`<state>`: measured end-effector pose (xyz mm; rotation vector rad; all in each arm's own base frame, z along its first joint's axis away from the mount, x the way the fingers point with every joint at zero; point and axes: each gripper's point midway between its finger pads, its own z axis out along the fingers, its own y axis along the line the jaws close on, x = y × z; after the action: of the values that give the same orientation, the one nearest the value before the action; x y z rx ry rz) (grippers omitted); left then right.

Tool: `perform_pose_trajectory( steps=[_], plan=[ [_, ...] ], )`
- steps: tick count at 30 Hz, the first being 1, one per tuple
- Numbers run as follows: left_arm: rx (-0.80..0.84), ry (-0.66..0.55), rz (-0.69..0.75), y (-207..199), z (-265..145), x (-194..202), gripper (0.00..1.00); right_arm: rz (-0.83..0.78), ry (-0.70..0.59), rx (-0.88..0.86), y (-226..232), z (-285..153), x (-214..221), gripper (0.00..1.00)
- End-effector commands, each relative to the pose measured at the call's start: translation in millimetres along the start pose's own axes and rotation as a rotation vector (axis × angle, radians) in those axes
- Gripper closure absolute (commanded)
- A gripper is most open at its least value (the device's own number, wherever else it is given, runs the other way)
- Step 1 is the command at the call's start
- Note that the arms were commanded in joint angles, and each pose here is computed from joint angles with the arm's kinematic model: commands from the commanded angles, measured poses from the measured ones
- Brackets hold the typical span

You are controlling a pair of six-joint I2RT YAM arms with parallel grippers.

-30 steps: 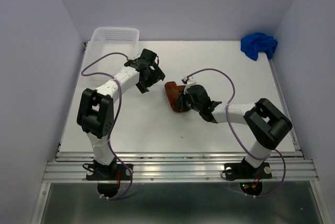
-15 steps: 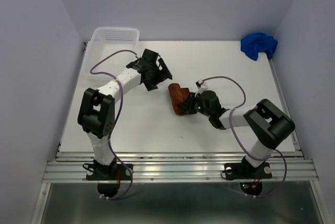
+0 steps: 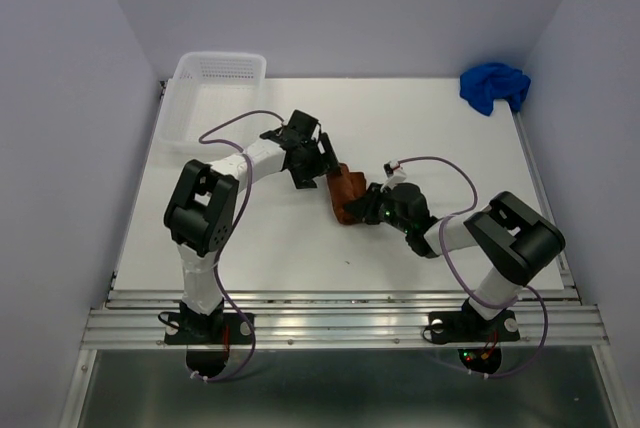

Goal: Roll the towels
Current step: Roll the towel

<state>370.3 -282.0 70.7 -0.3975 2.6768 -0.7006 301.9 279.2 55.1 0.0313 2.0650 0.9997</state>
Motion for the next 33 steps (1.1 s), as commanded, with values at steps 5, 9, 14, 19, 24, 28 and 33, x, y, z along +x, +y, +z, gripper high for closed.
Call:
perform_pose_trajectory(
  steps=[5, 9, 14, 19, 24, 28, 33],
  plan=[
    [0.096, 0.021, 0.074, -27, 3, 13, 0.14, 0.003, 0.076, 0.054, -21, -5, 26, 0.89],
    [0.089, 0.034, 0.091, -29, 13, 19, 0.23, -0.02, 0.089, 0.052, -23, -4, 29, 0.87],
    [0.01, 0.025, 0.121, -21, 22, 20, 0.52, -0.048, 0.088, 0.046, -22, -4, 26, 0.8],
    [-0.129, -0.049, 0.141, -4, 15, 3, 1.0, -0.166, 0.11, 0.031, -5, -2, 7, 0.53],
    [-0.281, -0.133, 0.122, 10, -2, -19, 1.0, -0.312, 0.15, -0.01, 18, -10, -13, 0.26],
    [-0.464, -0.183, 0.082, 33, -16, -32, 1.0, -0.382, 0.129, -0.006, 32, -14, -36, 0.2],
    [-0.541, -0.157, 0.066, 42, -16, -29, 1.0, -0.493, 0.08, 0.033, 47, -8, -48, 0.17]
  ],
)
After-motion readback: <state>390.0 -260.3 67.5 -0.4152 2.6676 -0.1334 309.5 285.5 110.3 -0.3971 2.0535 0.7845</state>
